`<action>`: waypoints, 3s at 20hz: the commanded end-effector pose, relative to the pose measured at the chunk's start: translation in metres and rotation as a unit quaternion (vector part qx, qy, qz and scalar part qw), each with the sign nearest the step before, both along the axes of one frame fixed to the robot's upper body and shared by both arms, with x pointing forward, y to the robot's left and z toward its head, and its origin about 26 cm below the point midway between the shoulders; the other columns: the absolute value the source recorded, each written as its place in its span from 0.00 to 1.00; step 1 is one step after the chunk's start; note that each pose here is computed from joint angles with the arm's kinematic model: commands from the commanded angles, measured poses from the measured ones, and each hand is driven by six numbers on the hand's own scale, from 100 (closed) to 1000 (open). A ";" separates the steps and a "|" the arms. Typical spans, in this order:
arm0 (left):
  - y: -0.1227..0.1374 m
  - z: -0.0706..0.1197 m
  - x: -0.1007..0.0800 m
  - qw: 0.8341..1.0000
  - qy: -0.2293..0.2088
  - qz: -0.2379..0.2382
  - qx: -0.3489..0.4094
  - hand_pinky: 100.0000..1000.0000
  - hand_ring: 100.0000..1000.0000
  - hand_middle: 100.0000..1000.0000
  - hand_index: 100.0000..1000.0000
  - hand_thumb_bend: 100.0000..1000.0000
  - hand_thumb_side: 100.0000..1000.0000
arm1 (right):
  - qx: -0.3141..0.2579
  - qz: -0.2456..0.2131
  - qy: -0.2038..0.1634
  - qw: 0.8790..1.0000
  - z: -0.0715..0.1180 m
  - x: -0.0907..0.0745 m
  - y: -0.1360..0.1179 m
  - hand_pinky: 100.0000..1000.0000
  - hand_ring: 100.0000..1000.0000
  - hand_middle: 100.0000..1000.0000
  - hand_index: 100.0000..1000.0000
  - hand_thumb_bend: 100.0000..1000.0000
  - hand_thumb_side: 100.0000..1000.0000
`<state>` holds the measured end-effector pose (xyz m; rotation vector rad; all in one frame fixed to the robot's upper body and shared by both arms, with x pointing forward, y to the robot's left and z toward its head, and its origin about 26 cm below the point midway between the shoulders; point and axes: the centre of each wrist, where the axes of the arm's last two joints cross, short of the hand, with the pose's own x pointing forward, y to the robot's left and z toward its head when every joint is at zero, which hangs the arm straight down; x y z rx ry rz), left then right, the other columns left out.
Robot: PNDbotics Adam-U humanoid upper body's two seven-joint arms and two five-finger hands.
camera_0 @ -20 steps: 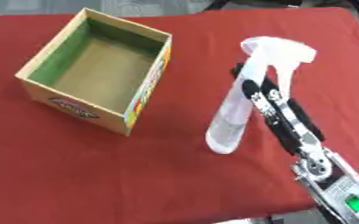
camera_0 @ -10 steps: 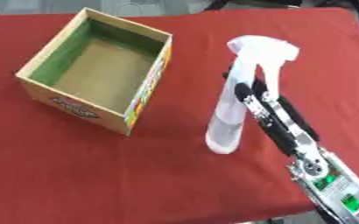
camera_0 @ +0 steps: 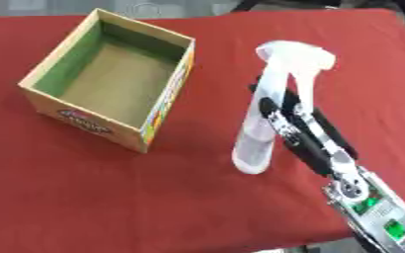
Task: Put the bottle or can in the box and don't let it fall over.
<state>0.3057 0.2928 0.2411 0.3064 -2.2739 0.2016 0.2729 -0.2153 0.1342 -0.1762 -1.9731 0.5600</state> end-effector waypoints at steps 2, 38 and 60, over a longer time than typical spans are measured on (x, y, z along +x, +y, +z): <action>0.000 0.009 -0.004 1.000 -0.016 -0.003 0.008 0.43 1.00 1.00 0.68 0.23 0.93 | -0.001 -0.020 -0.010 1.000 0.005 0.000 -0.002 0.82 0.94 0.86 0.97 0.00 0.82; -0.001 0.010 -0.003 1.000 -0.017 -0.005 0.005 0.43 1.00 1.00 0.68 0.23 0.93 | 0.008 0.002 0.036 0.999 0.005 0.000 0.002 0.82 0.88 0.76 0.94 0.00 0.59; -0.001 0.011 -0.003 1.000 -0.019 -0.005 0.004 0.43 1.00 1.00 0.67 0.23 0.93 | 0.023 -0.003 0.081 0.996 0.000 -0.003 0.005 0.96 1.00 0.74 0.88 0.00 0.45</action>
